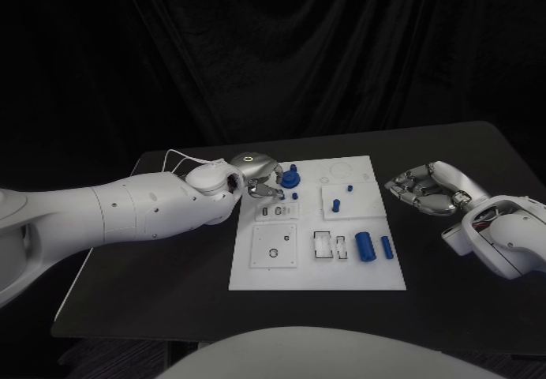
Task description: Assemble the parts on the task board
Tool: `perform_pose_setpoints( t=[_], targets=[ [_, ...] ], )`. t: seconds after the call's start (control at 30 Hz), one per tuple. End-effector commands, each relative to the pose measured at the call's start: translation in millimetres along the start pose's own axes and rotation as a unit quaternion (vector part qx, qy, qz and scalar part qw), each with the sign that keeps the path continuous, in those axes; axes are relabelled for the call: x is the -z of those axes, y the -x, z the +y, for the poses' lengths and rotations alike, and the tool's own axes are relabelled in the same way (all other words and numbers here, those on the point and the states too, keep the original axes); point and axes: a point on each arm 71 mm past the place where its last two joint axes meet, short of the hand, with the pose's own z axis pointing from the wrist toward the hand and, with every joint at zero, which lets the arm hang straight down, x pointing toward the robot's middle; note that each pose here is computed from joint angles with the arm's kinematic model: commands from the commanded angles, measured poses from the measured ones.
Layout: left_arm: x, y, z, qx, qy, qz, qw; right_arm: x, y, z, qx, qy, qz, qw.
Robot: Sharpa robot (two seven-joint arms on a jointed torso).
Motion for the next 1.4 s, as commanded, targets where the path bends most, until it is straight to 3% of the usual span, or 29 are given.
perform_pose_setpoints(
  t=[0.03,0.4,0.87,1.4],
  targets=[
    [0.4,-7.6,0.1,-0.003,0.010,0.027,1.000,0.3,-1.2,-1,-0.001,-0.007,0.004,1.000],
    [-1.2,-17.2,-1.2,-0.001,0.013,0.033,0.999,0.4,-1.3,-1,-0.001,-0.007,0.005,1.000],
    [-6.3,-15.2,-2.6,0.002,0.011,-0.004,1.000,0.0,-2.1,-1,-0.002,-0.008,0.008,1.000],
    [-8.7,-17.9,-3.8,0.001,0.001,-0.006,1.000,-0.3,-2.8,-1,-0.002,-0.009,0.011,1.000]
  ],
)
